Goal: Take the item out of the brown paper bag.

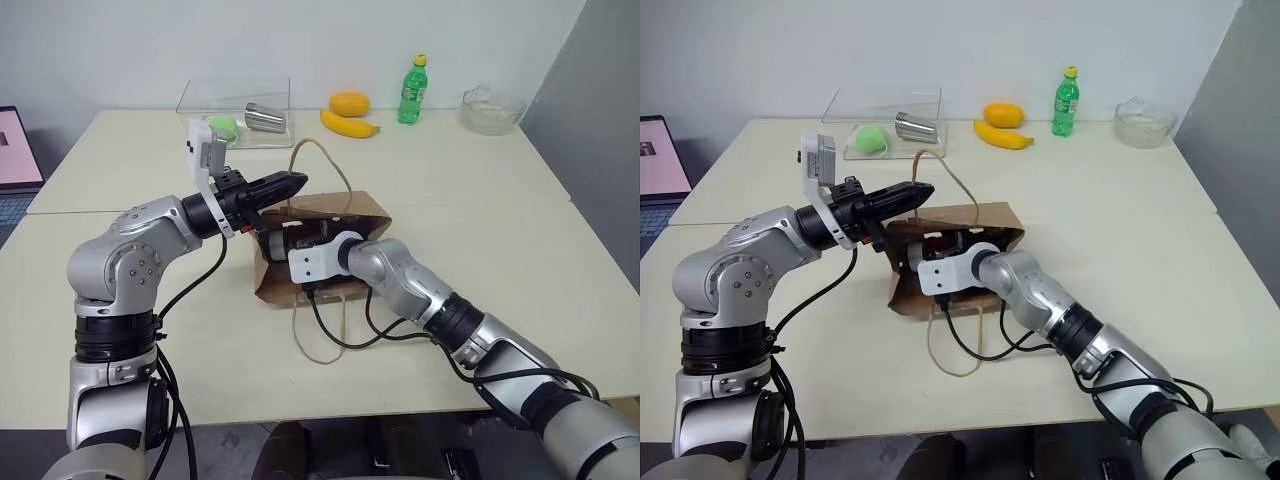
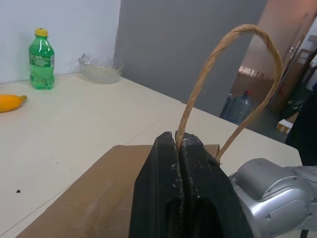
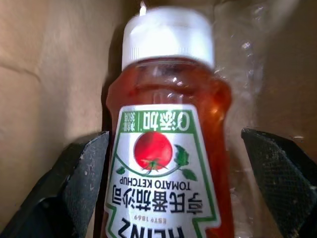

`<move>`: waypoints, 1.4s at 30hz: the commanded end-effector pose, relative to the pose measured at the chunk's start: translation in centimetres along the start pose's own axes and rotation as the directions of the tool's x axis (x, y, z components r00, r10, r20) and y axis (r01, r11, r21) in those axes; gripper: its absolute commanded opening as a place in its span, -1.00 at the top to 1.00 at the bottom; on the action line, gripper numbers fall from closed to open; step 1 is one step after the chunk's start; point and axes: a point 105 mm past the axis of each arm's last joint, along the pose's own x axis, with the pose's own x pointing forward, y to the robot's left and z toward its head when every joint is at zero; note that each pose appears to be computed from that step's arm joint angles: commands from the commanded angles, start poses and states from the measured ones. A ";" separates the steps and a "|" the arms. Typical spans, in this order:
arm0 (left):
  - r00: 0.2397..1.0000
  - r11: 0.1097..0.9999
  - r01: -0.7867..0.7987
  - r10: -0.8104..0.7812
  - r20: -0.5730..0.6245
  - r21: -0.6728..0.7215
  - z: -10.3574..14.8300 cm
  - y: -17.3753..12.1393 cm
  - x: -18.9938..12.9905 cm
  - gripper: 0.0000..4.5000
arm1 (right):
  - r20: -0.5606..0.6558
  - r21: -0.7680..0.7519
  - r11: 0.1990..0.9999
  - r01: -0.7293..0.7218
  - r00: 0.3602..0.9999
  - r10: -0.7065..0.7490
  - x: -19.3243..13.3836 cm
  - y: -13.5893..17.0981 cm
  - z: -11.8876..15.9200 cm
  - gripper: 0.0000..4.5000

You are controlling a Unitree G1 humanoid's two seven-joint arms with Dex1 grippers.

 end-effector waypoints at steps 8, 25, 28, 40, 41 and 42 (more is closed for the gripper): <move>0.999 0.999 0.014 -0.016 0.035 0.052 1.4 -0.6 -0.2 1.00 | 0.005 0.056 0.998 -0.004 1.000 0.004 0.1 -1.0 -0.3 -0.44; 0.999 0.998 -0.035 0.034 0.036 0.047 1.2 0.4 -0.6 1.00 | 0.338 0.113 0.991 -0.064 0.941 0.022 -5.5 -3.9 2.8 -0.38; 0.999 0.998 -0.038 0.037 0.033 0.046 1.1 0.5 -0.6 1.00 | 0.391 0.122 0.987 -0.104 0.919 0.048 -6.7 -3.9 2.9 -0.38; 0.998 0.997 -0.052 0.051 0.028 0.049 1.1 1.0 -0.6 1.00 | 0.667 0.296 0.907 -0.301 0.744 0.029 -12.2 -5.6 3.9 -0.38; 0.998 0.997 -0.053 0.052 0.026 0.048 1.1 1.0 -0.6 1.00 | 0.684 0.342 0.885 -0.316 0.730 -0.003 -13.1 -6.3 3.7 -0.38; 0.998 0.997 -0.054 0.053 0.025 0.049 1.1 1.0 -0.7 1.00 | 0.692 0.375 0.869 -0.322 0.721 -0.032 -13.8 -7.1 3.5 -0.38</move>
